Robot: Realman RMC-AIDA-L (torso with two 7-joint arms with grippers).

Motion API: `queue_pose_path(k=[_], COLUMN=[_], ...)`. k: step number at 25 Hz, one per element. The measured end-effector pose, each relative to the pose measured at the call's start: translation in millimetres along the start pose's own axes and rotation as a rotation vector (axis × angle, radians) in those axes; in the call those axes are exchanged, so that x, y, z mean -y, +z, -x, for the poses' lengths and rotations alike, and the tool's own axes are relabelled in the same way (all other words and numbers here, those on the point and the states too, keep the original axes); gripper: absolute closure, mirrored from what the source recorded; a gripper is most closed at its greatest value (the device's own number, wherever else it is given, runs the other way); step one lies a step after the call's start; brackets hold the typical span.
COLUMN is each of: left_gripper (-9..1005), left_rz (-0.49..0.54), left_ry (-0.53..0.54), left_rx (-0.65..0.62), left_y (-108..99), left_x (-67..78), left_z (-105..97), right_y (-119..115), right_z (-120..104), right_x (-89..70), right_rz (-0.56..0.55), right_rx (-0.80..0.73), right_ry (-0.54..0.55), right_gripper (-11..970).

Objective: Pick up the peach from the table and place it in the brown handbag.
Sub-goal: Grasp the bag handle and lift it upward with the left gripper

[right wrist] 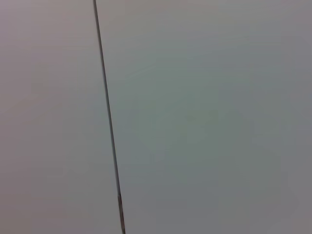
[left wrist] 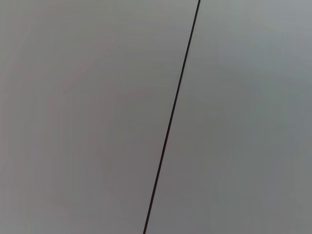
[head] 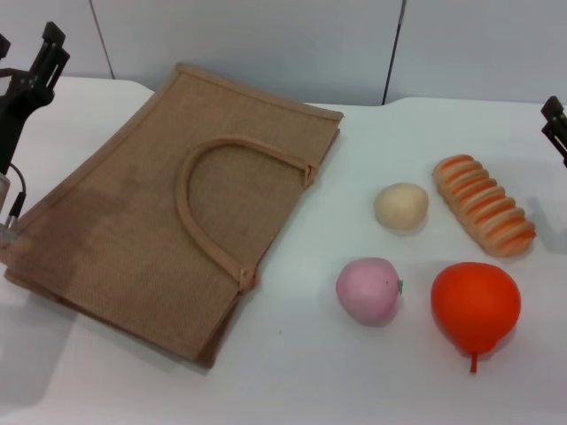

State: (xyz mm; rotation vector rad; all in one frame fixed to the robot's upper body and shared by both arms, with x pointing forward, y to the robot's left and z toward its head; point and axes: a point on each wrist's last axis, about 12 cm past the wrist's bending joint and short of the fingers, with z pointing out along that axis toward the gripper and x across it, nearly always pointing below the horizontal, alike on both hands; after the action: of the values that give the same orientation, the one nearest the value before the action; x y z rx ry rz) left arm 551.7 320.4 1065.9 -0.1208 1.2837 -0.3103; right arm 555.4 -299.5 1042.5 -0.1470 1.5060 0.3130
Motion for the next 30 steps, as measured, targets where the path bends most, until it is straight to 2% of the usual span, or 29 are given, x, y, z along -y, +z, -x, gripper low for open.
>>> queue_pose_path(k=[15,20,22,23,30], left_gripper=[139,140,140,140,140], left_rz=[0.000,-0.058,-0.103,-0.103,-0.211], left_ry=[-0.005,-0.058,-0.109,-0.109,-0.256], left_rx=[-0.023,-0.123,-0.203,-0.203,-0.420], left_y=[2,14,24,24,51], left_x=[0.4,3.7,3.2,3.2,0.9], left_z=[-2,-9,-10,-10,-4], right_y=[0,0,0,0,0], right_z=[0,-2,-2,-2,-3], right_x=[0.2,1.1,1.2,1.2,1.0], right_rz=[-0.002,-0.009,-0.010,-0.010,-0.008], right_rx=[-0.004,-0.019,-0.021,-0.021,-0.022], right_ry=[0.000,0.000,0.000,0.000,-0.001], right_gripper=[174,174,174,173,173])
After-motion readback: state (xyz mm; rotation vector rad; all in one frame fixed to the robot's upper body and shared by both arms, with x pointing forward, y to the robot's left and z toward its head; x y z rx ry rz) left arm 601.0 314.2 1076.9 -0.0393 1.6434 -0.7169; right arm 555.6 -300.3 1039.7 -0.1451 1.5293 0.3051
